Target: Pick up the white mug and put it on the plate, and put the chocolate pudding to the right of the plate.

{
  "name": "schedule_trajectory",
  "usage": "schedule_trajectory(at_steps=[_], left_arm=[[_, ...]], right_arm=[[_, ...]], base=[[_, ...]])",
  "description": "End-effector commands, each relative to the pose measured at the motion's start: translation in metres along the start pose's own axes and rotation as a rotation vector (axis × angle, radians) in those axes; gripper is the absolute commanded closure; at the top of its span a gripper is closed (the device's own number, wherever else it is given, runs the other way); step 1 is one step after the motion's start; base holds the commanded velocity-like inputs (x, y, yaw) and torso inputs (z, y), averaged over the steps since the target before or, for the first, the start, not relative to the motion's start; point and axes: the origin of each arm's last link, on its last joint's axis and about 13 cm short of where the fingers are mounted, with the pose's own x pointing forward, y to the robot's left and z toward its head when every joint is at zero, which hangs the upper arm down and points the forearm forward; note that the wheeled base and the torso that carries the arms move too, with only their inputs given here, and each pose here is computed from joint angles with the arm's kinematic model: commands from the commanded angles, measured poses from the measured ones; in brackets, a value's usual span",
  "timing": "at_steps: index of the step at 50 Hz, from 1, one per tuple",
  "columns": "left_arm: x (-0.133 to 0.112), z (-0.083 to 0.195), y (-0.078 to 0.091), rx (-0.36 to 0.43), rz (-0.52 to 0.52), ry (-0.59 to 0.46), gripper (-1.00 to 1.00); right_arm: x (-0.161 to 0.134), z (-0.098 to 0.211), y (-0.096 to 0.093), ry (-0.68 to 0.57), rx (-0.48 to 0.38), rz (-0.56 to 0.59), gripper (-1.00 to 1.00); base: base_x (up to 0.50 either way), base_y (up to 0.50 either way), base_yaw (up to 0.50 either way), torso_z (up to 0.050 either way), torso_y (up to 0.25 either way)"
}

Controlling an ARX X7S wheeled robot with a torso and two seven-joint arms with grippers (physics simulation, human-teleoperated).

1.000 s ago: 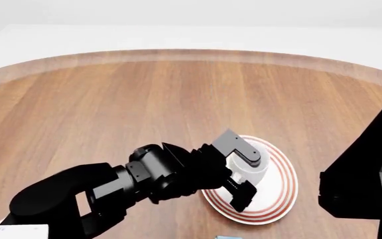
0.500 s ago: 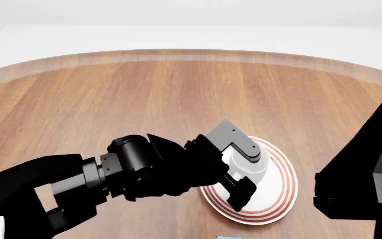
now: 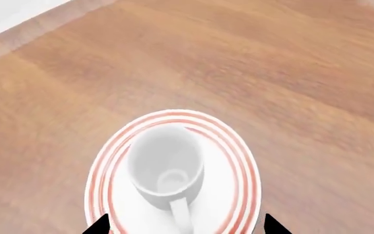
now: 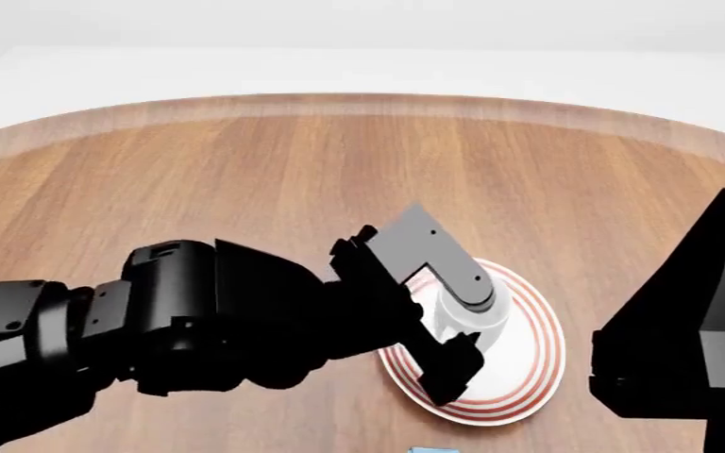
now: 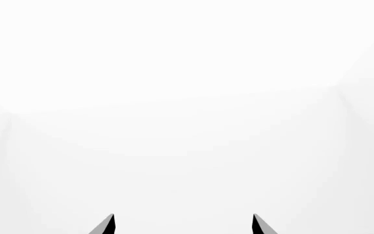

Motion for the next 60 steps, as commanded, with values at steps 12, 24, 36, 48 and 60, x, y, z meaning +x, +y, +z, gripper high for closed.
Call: schedule_trajectory(at_steps=[12,24,36,48,60], left_arm=[[-0.079,0.023,-0.006,0.092,0.023,-0.311,-1.0],[-0.111,0.012,0.001,0.051,0.123,-0.458,-1.0],[-0.135,0.006,0.004,0.05,0.355,-0.615,-1.0],[-0.152,0.003,0.01,0.058,0.515,-0.696,-1.0],[-0.174,-0.005,0.014,0.042,0.616,-0.725,-1.0]], right_arm=[[0.001,0.001,0.0,-0.02,-0.018,0.011,-1.0],[0.002,0.002,0.002,-0.021,-0.018,0.015,-1.0],[0.003,0.005,0.003,-0.021,-0.015,0.024,-1.0],[0.003,0.007,0.004,-0.016,-0.019,0.034,-1.0],[0.002,0.007,0.007,-0.004,-0.023,0.049,-1.0]], base=[[0.0,0.0,0.0,0.0,0.0],[0.0,0.0,0.0,0.0,0.0],[0.0,0.0,0.0,0.0,0.0],[0.0,0.0,0.0,0.0,0.0],[0.0,0.0,0.0,0.0,0.0]])
